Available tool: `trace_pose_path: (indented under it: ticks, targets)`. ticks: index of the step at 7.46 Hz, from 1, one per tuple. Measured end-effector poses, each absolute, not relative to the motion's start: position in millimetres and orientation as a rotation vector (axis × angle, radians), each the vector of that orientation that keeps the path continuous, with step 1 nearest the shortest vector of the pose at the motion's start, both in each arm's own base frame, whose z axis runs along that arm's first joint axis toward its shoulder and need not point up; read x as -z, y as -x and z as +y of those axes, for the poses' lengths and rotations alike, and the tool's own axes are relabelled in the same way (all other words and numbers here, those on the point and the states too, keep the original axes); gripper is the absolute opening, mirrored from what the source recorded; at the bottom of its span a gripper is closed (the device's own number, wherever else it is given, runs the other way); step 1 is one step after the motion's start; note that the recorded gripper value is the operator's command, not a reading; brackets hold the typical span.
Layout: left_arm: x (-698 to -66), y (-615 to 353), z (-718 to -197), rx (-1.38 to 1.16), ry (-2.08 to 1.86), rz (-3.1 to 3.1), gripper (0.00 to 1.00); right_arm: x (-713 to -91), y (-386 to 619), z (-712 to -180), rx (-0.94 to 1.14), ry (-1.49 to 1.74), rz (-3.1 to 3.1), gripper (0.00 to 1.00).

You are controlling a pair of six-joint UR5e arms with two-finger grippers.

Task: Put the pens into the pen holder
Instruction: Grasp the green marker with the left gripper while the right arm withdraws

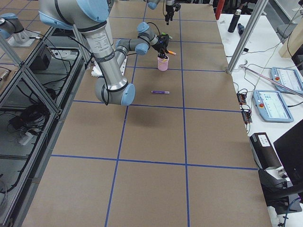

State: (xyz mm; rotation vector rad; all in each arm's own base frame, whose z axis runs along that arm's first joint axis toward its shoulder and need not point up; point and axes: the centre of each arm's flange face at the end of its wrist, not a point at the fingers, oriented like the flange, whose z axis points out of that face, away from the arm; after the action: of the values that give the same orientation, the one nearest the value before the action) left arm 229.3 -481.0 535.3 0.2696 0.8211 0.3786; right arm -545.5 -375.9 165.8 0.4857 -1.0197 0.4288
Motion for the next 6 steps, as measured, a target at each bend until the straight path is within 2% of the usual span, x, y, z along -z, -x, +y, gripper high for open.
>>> trace_pose_path:
  ticks: [2,6]
  targets:
    - [-517,-264,-484,-0.421,-0.231,0.803,0.98,-166,529,-372,-0.428,-0.485,-1.034,0.82]
    - [-496,-332,-476,-0.623,-0.144,0.741,0.90,-248,445,-417,-0.306,-0.347,-0.955,0.82]
